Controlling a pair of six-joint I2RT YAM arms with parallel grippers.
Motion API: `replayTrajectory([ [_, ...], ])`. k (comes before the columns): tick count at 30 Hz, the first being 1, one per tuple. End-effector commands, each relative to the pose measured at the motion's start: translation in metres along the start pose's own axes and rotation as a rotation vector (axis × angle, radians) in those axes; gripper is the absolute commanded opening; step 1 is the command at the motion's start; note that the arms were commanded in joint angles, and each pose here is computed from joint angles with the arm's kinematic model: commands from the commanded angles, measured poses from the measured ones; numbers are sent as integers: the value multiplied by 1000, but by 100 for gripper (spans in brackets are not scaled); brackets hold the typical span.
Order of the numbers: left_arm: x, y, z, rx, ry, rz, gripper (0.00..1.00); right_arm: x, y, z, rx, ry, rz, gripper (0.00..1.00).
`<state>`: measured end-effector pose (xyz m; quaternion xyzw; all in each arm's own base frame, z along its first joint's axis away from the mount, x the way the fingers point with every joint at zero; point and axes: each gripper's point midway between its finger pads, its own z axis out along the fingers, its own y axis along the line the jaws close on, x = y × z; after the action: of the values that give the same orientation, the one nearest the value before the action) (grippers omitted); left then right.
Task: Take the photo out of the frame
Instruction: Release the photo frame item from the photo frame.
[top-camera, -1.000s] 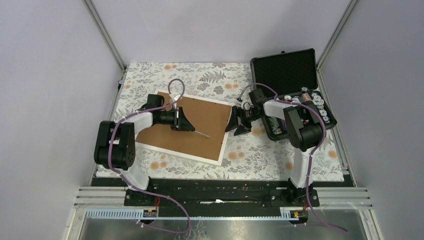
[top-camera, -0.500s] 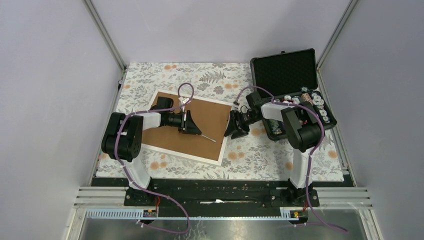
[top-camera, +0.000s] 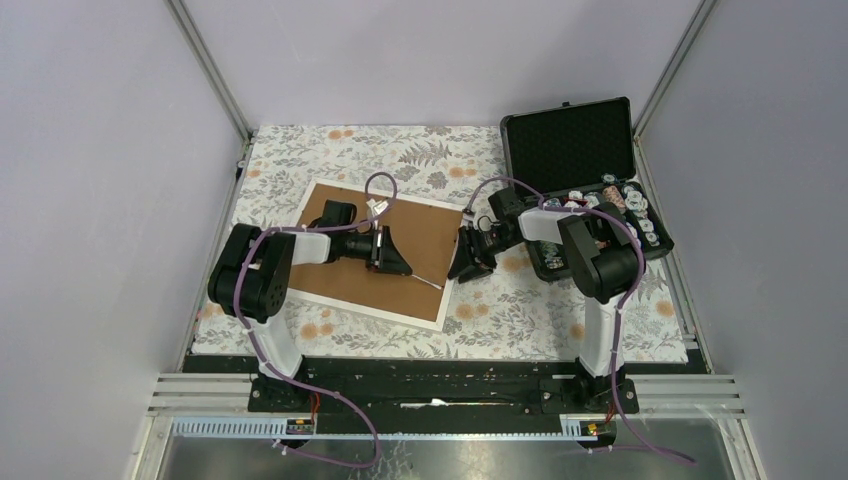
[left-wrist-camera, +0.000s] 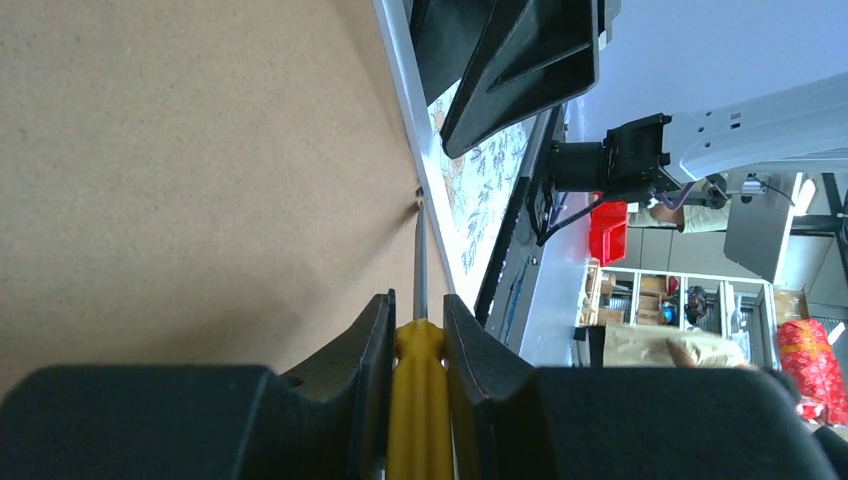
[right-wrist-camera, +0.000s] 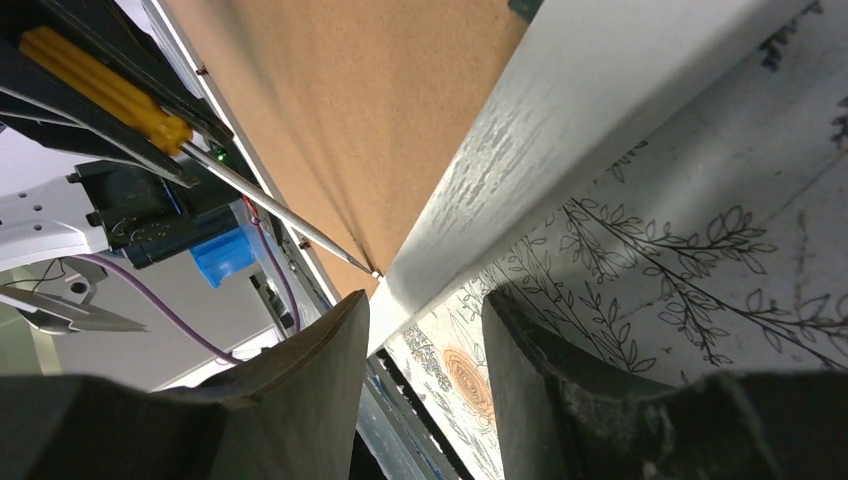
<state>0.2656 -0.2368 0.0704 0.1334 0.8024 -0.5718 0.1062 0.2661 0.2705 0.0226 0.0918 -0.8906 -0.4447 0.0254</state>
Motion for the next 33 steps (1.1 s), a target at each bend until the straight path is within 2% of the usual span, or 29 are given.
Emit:
replayTrajectory([
  [1, -3, 0, 3, 2, -43, 17, 0, 4, -11, 15, 38, 22, -3, 53],
  [16, 0, 15, 6, -38, -111, -35, 0, 5, -17, 29, 35, 49, 44, 44],
  [21, -7, 17, -7, -46, -132, -37, 0, 6, -23, 31, 57, 48, 55, 42],
  [27, -9, 17, -14, -41, -153, -61, 0, 7, -36, 33, 105, 47, 80, 33],
  [33, -11, 22, -17, -52, -164, -71, 0, 7, -42, 37, 114, 57, 101, 31],
])
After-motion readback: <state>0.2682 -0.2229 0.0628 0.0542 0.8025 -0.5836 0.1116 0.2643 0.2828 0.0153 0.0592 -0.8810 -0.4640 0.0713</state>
